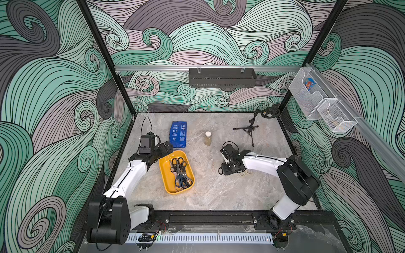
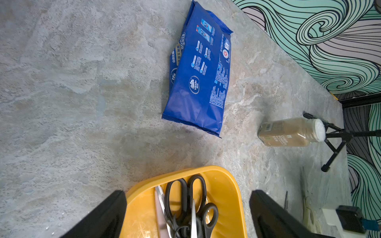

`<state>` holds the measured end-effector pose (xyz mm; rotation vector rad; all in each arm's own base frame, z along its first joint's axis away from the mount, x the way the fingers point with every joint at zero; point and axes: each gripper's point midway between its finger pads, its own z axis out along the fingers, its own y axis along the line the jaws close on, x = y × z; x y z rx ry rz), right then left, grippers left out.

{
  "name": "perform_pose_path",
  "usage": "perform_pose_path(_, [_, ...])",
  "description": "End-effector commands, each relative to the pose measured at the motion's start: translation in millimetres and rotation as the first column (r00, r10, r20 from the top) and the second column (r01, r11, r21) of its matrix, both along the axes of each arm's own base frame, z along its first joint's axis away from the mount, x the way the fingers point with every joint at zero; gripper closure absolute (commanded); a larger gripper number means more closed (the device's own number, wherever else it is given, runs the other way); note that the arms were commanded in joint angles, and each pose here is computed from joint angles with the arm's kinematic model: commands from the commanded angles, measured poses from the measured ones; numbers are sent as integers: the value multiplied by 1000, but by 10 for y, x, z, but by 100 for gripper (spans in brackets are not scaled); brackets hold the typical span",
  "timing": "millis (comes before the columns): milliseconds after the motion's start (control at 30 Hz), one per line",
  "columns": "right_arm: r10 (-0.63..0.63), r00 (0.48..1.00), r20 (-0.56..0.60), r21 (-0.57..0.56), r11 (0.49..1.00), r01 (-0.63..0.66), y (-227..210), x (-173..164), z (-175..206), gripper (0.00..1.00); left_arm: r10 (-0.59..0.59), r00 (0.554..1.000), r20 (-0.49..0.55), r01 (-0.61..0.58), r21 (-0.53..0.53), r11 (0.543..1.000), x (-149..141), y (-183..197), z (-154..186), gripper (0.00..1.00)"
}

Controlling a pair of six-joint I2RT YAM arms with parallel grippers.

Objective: Put the scissors into the storage box
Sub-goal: Pick up the scissors from the center of the board.

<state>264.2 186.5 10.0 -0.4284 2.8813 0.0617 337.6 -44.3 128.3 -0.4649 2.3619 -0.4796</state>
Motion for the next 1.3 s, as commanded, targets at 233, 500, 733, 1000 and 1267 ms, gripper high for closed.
perform_pose_path(233, [-82,967,-240,-260,965,18,-444,-414,-420,85,1,999,35,-1,-20,1000,23,45,102,3])
perform_pose_path(500, [-126,943,-307,-287,957,34,-486,-531,-618,93,11,999,33,-10,-23,1000,38,82,123,3])
perform_pose_path(733, [-109,961,-254,-261,965,41,-447,-432,-579,100,18,999,29,-17,-26,1000,44,104,113,3])
perform_pose_path(1000, [-94,995,-40,-27,995,93,-142,-21,274,100,37,999,36,-35,-44,998,65,148,142,3])
perform_pose_path(1267, [-116,991,62,157,982,105,-16,-22,923,100,60,997,40,-55,-115,992,105,164,165,3])
